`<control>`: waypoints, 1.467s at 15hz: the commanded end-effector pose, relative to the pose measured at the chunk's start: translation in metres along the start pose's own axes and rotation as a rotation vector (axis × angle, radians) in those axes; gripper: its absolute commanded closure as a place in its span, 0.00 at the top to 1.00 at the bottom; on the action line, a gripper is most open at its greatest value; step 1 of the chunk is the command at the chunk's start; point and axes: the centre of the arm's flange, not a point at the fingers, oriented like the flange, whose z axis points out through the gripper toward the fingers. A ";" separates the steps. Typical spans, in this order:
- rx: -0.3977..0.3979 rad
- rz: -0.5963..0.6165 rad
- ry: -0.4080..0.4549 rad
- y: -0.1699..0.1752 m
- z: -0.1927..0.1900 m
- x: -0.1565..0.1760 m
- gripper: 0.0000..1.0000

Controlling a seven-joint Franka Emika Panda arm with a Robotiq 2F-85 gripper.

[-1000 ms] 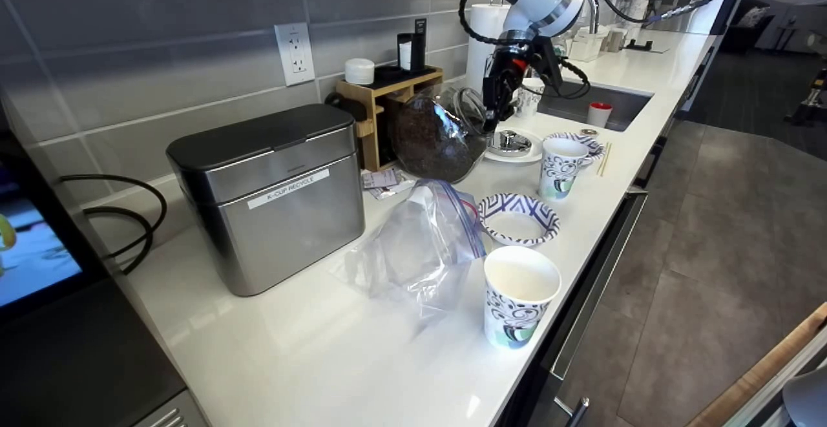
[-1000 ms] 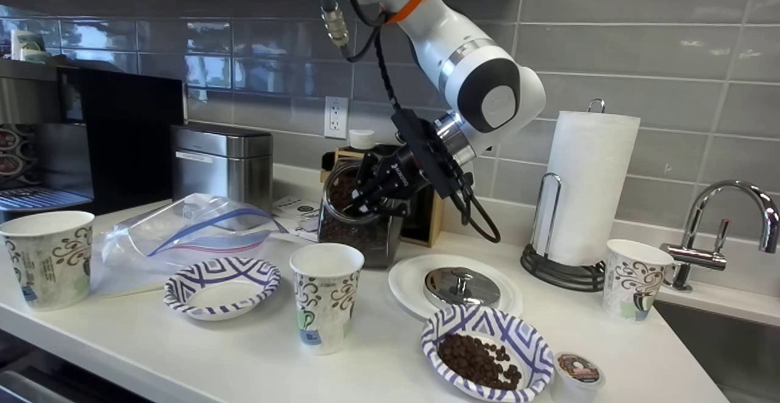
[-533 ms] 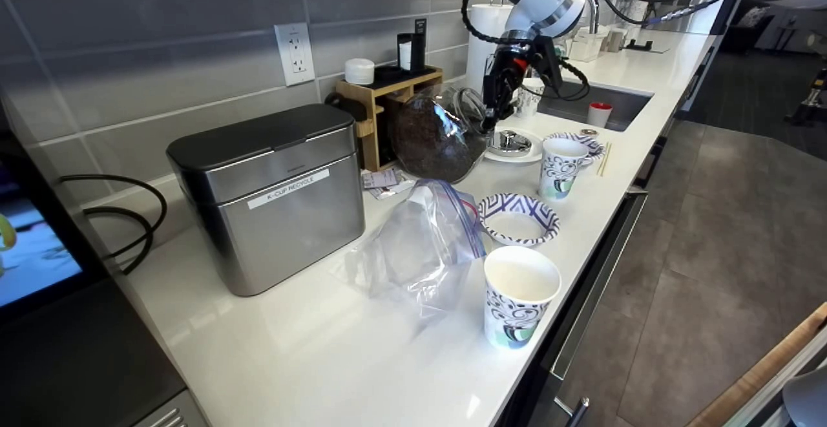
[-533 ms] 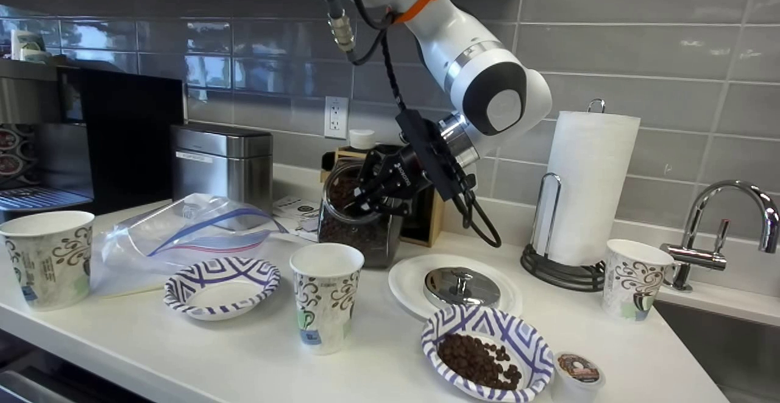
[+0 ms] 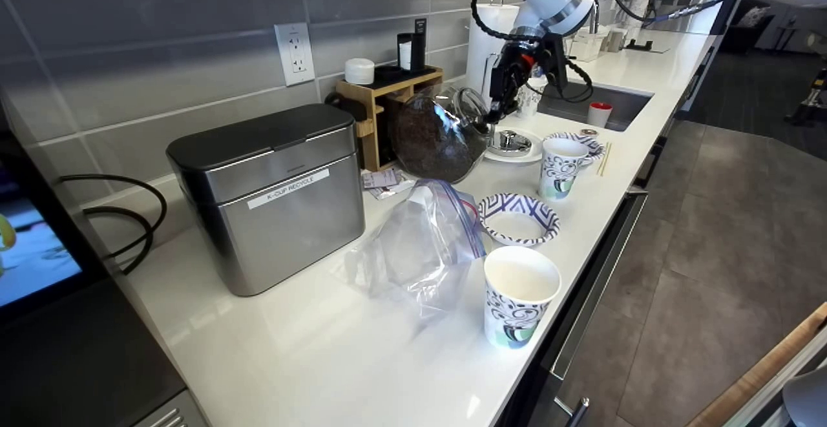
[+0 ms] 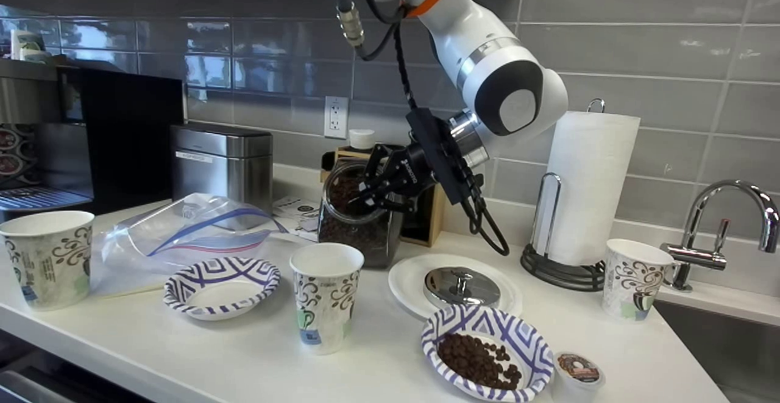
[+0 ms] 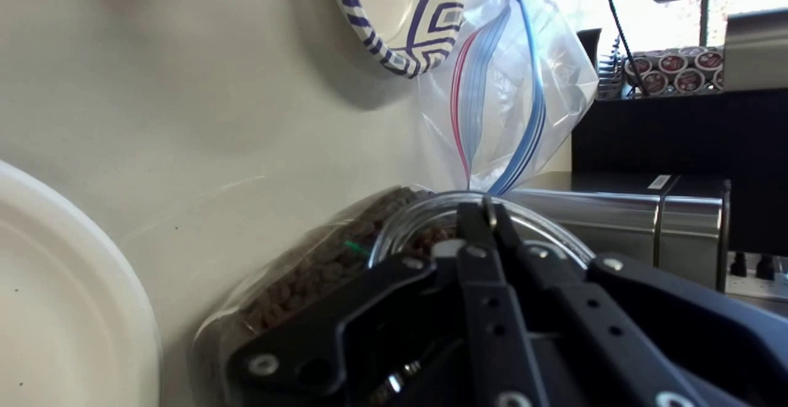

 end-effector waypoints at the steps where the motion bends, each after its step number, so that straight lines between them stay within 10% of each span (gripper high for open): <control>1: 0.051 -0.048 -0.018 -0.009 -0.004 -0.027 0.01; 10: 0.075 -0.095 -0.039 -0.021 -0.012 -0.095 0.01; 22: -0.173 -0.144 -0.013 -0.033 -0.019 -0.189 0.01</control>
